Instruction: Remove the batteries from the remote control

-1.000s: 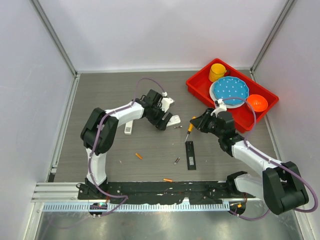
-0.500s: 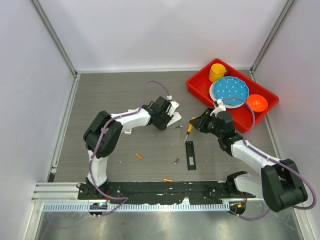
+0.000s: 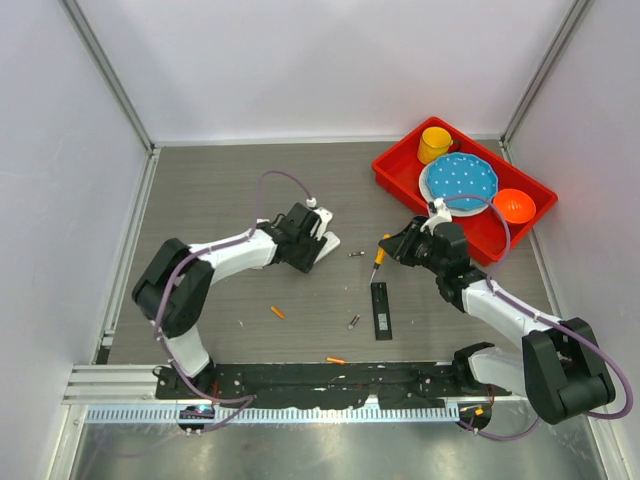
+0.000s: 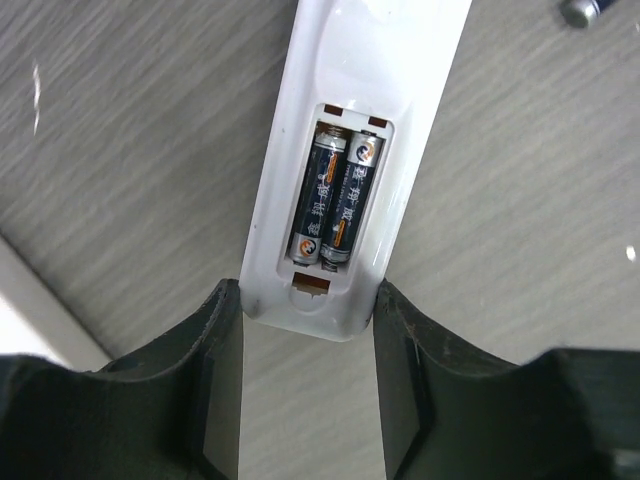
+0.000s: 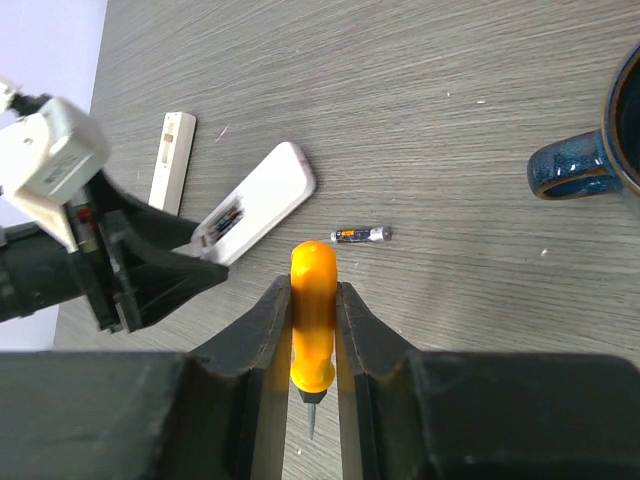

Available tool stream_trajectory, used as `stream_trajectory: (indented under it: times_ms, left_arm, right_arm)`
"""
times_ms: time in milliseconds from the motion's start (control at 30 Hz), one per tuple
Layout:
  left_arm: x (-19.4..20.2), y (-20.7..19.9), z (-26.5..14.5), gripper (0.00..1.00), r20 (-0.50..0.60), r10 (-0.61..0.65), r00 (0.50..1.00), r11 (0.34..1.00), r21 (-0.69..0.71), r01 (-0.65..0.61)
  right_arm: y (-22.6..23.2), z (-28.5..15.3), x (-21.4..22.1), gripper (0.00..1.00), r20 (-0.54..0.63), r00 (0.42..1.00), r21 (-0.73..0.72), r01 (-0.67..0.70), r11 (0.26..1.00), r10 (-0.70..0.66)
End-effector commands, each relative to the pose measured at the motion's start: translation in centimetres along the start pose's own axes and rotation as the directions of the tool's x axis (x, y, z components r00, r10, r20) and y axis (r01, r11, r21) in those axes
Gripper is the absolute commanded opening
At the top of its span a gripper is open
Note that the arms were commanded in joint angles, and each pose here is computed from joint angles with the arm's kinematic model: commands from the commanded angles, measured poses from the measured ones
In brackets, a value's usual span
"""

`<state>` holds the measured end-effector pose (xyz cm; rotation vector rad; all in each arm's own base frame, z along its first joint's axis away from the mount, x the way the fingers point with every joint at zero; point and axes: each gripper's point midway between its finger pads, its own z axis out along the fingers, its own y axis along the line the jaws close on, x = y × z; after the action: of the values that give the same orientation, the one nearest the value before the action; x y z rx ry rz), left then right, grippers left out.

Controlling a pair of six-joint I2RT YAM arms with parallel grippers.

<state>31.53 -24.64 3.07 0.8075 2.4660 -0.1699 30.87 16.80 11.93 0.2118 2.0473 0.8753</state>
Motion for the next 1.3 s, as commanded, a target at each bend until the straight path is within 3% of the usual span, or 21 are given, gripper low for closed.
stream_trajectory:
  times_ms: [0,233,467,1200,1267]
  left_arm:
    - [-1.8,-1.1,-4.7,0.00,0.124,-0.110,0.986,0.993,0.060,0.103]
    - [1.2,-4.5,-6.4,0.00,0.070,-0.144,0.987,0.980,0.145,0.133]
    - [3.0,-9.8,-5.5,0.00,0.010,-0.078,0.997,0.975,0.207,0.075]
    - [2.2,-12.4,-0.4,0.00,-0.017,0.011,1.000,0.981,0.195,-0.008]
    - [2.6,-12.3,-0.4,0.09,-0.022,0.017,1.000,0.983,0.184,-0.012]
  right_arm:
    - [1.3,-0.1,-1.6,0.02,0.050,0.999,-0.049,0.015,0.999,-0.013]
    - [1.4,0.1,-2.2,0.01,0.062,0.998,-0.047,0.020,0.999,-0.018]
    - [2.2,0.1,-4.1,0.01,0.101,0.994,-0.058,0.046,0.997,-0.040]
    - [1.7,-0.2,-4.5,0.01,0.111,0.992,-0.041,0.060,0.997,-0.055]
    - [1.8,-0.1,-4.6,0.01,0.112,0.992,-0.043,0.060,0.997,-0.055]
